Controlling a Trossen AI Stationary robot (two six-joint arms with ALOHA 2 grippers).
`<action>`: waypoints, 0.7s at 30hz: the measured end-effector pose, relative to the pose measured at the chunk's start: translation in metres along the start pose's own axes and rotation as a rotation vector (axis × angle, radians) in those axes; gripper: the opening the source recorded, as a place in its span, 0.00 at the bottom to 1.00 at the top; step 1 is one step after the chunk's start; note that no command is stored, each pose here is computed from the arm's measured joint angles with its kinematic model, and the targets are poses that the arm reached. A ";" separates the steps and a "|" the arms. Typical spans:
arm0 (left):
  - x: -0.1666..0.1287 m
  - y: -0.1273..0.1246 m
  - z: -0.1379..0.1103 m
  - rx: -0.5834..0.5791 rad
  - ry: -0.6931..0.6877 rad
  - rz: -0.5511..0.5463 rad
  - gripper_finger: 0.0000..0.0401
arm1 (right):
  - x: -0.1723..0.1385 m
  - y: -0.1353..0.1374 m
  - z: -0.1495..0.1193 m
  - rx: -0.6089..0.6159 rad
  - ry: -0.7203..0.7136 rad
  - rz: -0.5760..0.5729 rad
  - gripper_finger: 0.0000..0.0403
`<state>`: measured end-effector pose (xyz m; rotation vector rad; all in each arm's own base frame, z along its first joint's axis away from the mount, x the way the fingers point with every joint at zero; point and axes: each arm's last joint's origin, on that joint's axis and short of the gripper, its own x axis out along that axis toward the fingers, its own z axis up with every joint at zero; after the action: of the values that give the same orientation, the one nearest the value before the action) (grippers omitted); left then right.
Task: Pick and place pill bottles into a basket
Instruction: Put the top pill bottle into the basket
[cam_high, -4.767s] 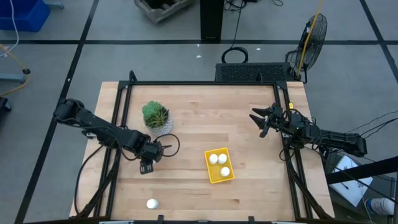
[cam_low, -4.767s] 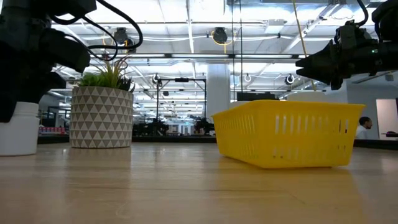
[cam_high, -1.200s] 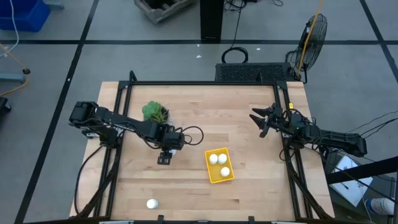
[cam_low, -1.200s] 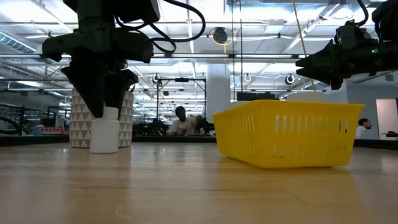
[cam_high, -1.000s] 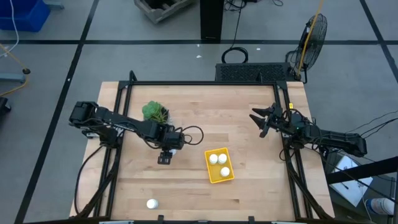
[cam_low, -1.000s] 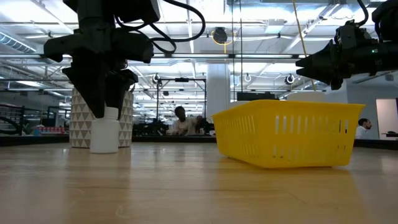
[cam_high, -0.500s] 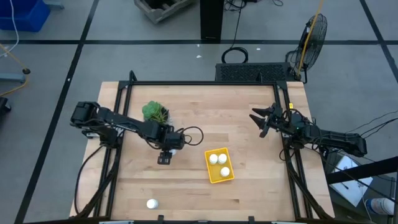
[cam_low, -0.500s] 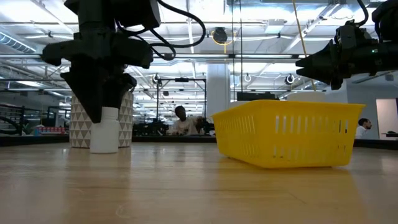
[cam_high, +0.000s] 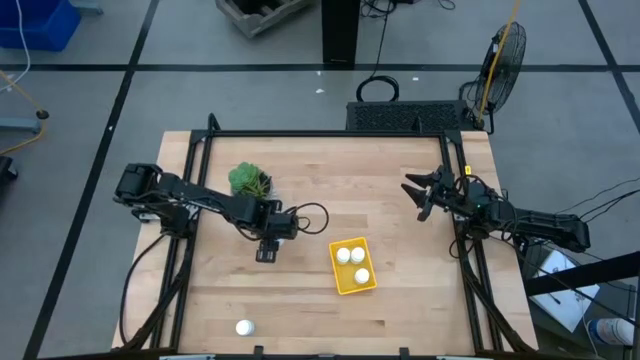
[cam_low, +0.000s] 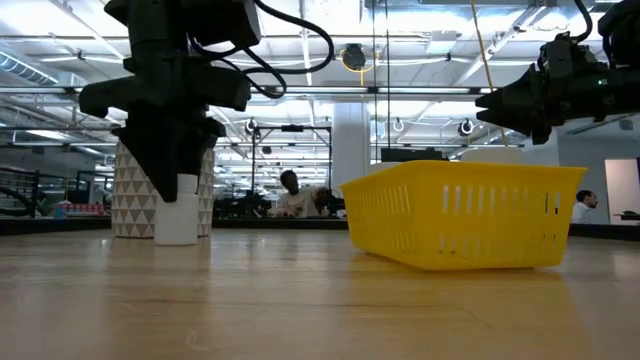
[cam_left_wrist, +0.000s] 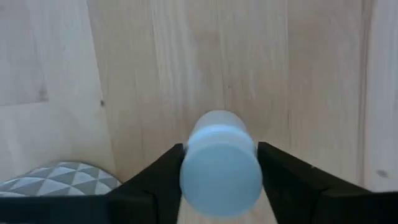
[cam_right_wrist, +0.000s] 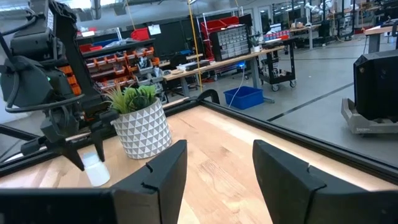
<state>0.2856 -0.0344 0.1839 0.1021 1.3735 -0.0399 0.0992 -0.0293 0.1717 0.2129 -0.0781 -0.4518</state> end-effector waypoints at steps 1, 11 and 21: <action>-0.001 0.000 0.000 0.001 -0.001 -0.010 0.43 | 0.000 0.000 0.000 0.000 0.000 0.000 0.44; -0.003 -0.005 0.001 0.043 -0.008 -0.073 0.39 | 0.000 0.000 0.000 0.000 0.000 0.000 0.44; -0.069 -0.027 0.050 0.209 -0.250 -0.067 0.39 | 0.000 0.000 0.000 0.000 0.000 0.000 0.44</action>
<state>0.3185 -0.0678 0.2598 0.2192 1.1194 -0.2450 0.0992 -0.0294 0.1716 0.2128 -0.0777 -0.4521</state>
